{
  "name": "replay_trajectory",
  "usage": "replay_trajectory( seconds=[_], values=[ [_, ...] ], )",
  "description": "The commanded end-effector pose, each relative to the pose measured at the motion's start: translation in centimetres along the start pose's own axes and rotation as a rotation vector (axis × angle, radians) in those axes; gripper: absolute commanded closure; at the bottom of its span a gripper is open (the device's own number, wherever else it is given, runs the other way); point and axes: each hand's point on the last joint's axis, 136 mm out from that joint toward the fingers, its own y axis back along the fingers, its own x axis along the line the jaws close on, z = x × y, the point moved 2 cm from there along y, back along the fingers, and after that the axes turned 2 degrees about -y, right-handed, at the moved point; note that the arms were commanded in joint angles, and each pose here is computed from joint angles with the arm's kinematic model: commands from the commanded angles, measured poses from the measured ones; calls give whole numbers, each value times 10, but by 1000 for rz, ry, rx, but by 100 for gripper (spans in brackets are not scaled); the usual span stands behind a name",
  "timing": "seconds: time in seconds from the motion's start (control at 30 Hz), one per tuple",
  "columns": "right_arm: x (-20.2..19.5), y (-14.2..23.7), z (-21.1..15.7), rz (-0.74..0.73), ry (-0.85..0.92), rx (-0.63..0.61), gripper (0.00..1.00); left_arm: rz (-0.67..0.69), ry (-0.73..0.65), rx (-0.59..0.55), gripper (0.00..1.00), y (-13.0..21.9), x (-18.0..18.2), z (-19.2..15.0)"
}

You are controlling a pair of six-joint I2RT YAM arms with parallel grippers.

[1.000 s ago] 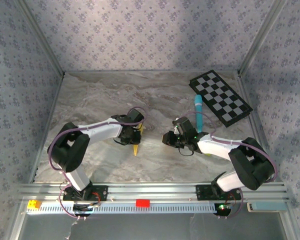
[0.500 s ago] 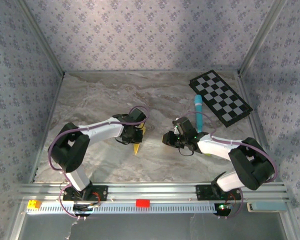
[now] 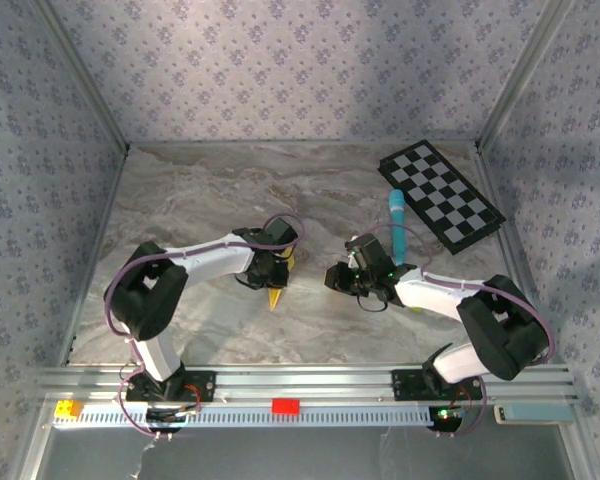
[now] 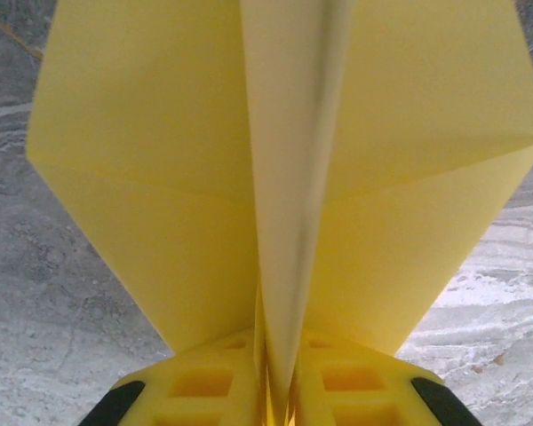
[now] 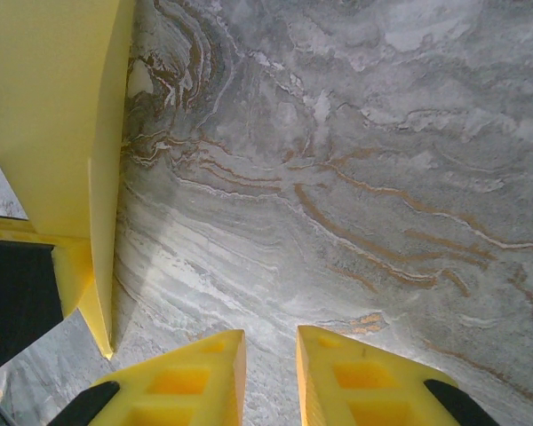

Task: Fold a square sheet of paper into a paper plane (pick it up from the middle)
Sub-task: Turn over a paper plane at the center of the table.

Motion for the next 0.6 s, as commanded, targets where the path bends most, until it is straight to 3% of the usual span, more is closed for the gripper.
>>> replay_trajectory(
  seconds=[0.0,0.57],
  values=[
    [-1,-2,-1,-23,2,6,77,28,-3,11,84,0,1,1],
    [2,0,2,-18,5,2,77,109,0,22,81,-18,10,0]
  ],
)
